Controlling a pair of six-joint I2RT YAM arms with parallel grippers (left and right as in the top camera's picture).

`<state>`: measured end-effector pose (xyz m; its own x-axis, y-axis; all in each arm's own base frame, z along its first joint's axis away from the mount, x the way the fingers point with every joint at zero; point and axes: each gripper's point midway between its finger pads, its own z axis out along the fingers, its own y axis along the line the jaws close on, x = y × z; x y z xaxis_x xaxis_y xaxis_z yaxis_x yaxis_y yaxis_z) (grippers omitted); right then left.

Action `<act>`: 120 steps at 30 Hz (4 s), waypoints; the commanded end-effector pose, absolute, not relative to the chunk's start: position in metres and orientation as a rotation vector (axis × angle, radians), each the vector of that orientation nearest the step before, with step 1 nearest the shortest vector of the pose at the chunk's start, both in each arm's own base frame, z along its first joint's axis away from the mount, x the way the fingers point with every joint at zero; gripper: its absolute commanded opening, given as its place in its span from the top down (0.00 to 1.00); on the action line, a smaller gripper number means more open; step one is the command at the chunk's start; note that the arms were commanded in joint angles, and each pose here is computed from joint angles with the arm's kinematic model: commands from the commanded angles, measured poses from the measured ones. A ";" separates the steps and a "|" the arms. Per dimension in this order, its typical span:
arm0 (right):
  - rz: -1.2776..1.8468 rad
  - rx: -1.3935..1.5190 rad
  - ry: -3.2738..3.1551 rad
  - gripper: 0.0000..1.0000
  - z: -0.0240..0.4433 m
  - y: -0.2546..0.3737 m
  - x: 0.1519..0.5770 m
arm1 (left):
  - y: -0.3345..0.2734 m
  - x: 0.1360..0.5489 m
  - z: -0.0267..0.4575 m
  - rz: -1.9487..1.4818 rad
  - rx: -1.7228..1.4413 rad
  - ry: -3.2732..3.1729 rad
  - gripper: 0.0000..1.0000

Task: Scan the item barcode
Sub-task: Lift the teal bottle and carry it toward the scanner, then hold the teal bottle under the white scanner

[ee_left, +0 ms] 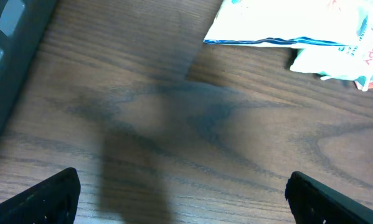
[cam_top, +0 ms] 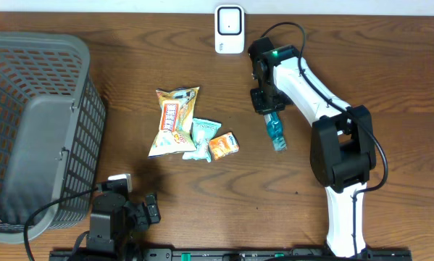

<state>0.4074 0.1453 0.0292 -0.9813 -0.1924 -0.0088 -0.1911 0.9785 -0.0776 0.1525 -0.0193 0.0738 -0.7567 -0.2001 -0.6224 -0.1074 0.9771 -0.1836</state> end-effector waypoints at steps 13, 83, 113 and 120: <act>-0.077 -1.112 2.980 0.99 0.025 0.162 0.392 | -0.018 0.153 0.075 -0.166 -0.207 2.430 0.02; 1.690 -1.142 2.524 0.99 0.151 0.234 0.310 | -0.018 0.153 0.075 -0.166 -0.207 2.430 0.02; 0.204 -1.559 2.402 0.99 0.104 0.200 0.450 | -0.018 0.153 0.075 -0.166 -0.207 2.430 0.02; -0.290 -1.421 2.124 0.99 0.136 0.224 0.529 | -0.018 0.153 0.075 -0.166 -0.207 2.430 0.02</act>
<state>0.5025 0.2270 0.1034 -0.2833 -0.8852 -0.3690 -0.8796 0.3931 -0.2678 0.1525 -0.0193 0.0738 -0.7567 -0.2001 -0.6224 -0.1074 0.9771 -0.1836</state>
